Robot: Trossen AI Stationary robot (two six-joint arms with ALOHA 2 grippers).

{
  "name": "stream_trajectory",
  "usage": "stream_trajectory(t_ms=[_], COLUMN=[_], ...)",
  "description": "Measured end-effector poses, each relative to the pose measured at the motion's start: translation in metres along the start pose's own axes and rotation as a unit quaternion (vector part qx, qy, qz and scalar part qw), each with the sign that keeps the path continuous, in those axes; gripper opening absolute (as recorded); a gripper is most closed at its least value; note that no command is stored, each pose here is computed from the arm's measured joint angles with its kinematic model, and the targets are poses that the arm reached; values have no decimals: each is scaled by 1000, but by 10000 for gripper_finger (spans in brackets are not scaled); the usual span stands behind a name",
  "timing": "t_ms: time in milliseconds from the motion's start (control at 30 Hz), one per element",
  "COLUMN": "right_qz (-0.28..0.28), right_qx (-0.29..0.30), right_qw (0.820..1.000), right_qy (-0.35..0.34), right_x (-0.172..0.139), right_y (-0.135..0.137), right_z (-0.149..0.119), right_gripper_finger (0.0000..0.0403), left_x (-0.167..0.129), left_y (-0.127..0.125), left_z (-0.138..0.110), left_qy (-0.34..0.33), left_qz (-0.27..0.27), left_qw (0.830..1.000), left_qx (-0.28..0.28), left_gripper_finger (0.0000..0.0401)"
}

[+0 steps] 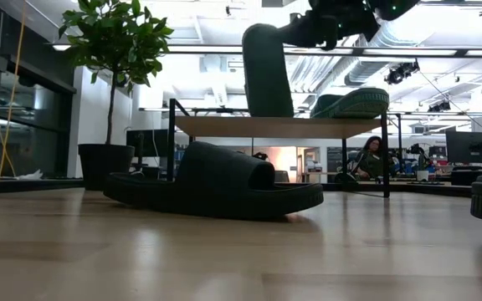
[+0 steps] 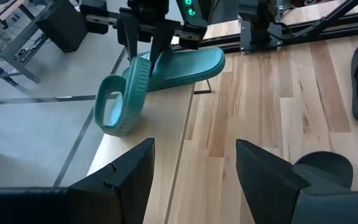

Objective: Pick and place slides into the shelf
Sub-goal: Put the green slide on the shelf

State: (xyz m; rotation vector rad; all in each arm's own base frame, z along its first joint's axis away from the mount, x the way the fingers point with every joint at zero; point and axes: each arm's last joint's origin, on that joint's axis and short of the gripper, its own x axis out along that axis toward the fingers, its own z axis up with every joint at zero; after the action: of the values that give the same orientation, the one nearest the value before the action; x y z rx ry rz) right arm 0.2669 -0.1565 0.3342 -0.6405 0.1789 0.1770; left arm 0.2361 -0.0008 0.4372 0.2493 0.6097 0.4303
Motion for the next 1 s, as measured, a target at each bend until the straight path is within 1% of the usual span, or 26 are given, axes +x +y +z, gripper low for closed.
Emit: stream_trajectory(t_ms=[333, 500, 733, 900, 1000], right_qz=[42, 34, 38, 56, 76], right_qx=[31, 36, 42, 65, 78], right_qw=[998, 996, 994, 991, 989], right_qy=[41, 77, 91, 104, 102], right_x=[-6, -19, -35, -35, -30], right_y=[11, 16, 22, 27, 30], right_z=[-4, 3, 14, 11, 4], right_gripper_finger=[42, 42, 42, 42, 42], left_x=[0, 0, 0, 0, 0], left_y=[-1, -1, -1, -1, -1], left_z=[-1, -2, -1, -1, -1], left_qy=[6, 7, 3, 3, 3], left_qz=[-13, -14, -13, -13, -13], left_qw=[1000, 1000, 1000, 1000, 1000], left_qx=[-4, -4, -6, -6, -6], left_gripper_finger=[209, 209, 209, 209, 209])
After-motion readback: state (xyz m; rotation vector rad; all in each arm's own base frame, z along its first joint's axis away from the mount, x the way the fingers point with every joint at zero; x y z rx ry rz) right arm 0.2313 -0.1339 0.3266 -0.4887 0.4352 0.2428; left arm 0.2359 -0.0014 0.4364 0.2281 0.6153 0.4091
